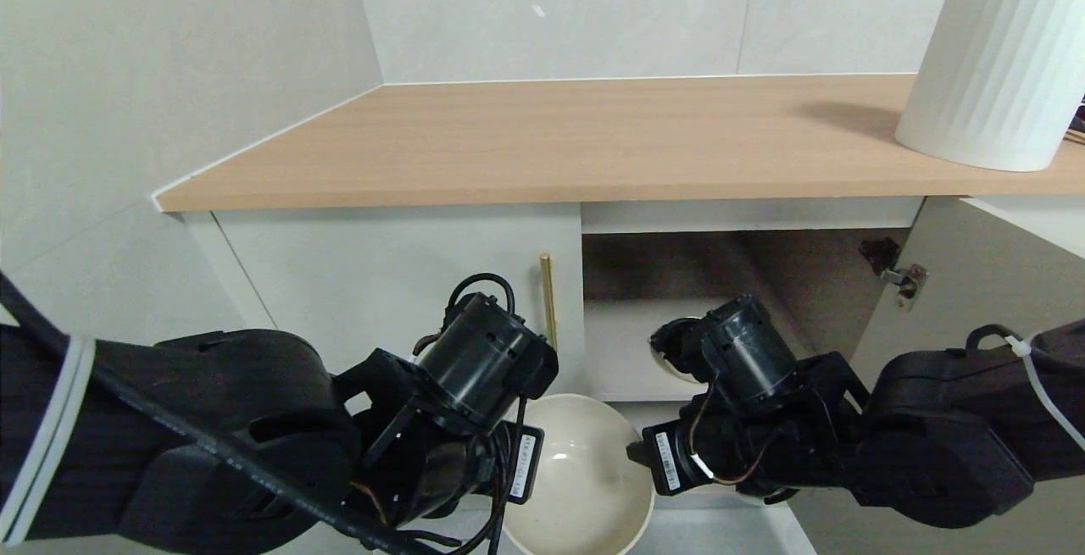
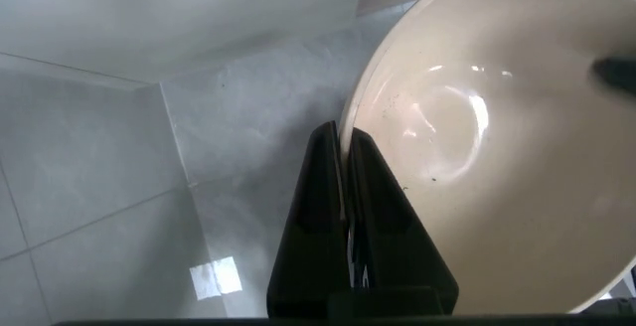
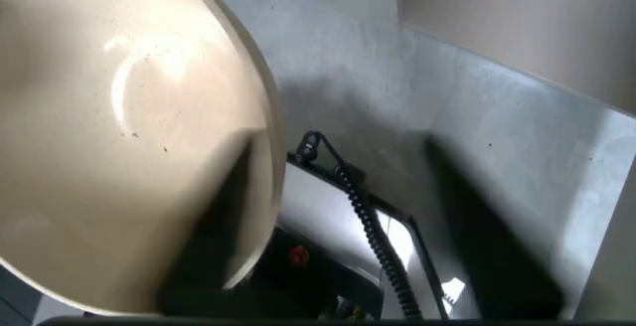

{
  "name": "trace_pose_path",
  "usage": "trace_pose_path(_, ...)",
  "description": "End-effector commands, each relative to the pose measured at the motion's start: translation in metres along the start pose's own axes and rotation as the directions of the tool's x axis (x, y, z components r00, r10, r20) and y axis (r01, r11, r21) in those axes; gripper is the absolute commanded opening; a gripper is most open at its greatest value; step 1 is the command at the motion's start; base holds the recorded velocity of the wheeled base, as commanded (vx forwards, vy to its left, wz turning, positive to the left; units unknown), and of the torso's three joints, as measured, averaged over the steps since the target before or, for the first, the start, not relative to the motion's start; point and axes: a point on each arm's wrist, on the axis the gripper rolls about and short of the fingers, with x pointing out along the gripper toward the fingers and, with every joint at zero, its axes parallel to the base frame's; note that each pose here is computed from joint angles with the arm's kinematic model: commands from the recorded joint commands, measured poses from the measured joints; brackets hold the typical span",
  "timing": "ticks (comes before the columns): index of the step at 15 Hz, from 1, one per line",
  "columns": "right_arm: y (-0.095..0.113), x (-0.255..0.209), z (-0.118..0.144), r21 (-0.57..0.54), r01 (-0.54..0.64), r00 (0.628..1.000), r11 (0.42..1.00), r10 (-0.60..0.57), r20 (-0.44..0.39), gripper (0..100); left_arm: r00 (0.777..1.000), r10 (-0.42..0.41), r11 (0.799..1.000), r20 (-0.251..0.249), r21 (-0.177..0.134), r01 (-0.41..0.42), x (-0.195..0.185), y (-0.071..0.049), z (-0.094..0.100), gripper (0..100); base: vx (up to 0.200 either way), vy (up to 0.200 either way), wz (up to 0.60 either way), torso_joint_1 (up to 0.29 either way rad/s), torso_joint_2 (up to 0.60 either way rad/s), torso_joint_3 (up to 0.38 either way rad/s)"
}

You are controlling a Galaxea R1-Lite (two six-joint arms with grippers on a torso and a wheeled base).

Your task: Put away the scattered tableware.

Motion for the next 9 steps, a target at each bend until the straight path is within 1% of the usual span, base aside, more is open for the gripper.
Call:
trace_pose_path(1, -0.0005, 0.0015, -0.0013, -0.001, 0.005, 1.0, 1.0, -0.005, -0.008, 0, 1.0, 0.001, 1.0, -0.001, 0.001, -0.001, -0.0008, 0.0001, -0.0003, 0, 0.0, 0.0, 0.0, 0.0, 0.0, 0.0)
trace_pose_path(9, -0.0008, 0.0035, -0.0022, -0.001, 0.009, 1.0, 1.0, -0.009, -0.013, 0, 1.0, 0.001, 1.0, -0.001, 0.0, -0.001, -0.0008, 0.0001, -0.0003, 0, 0.0, 0.0, 0.0, 0.0, 0.0, 0.0)
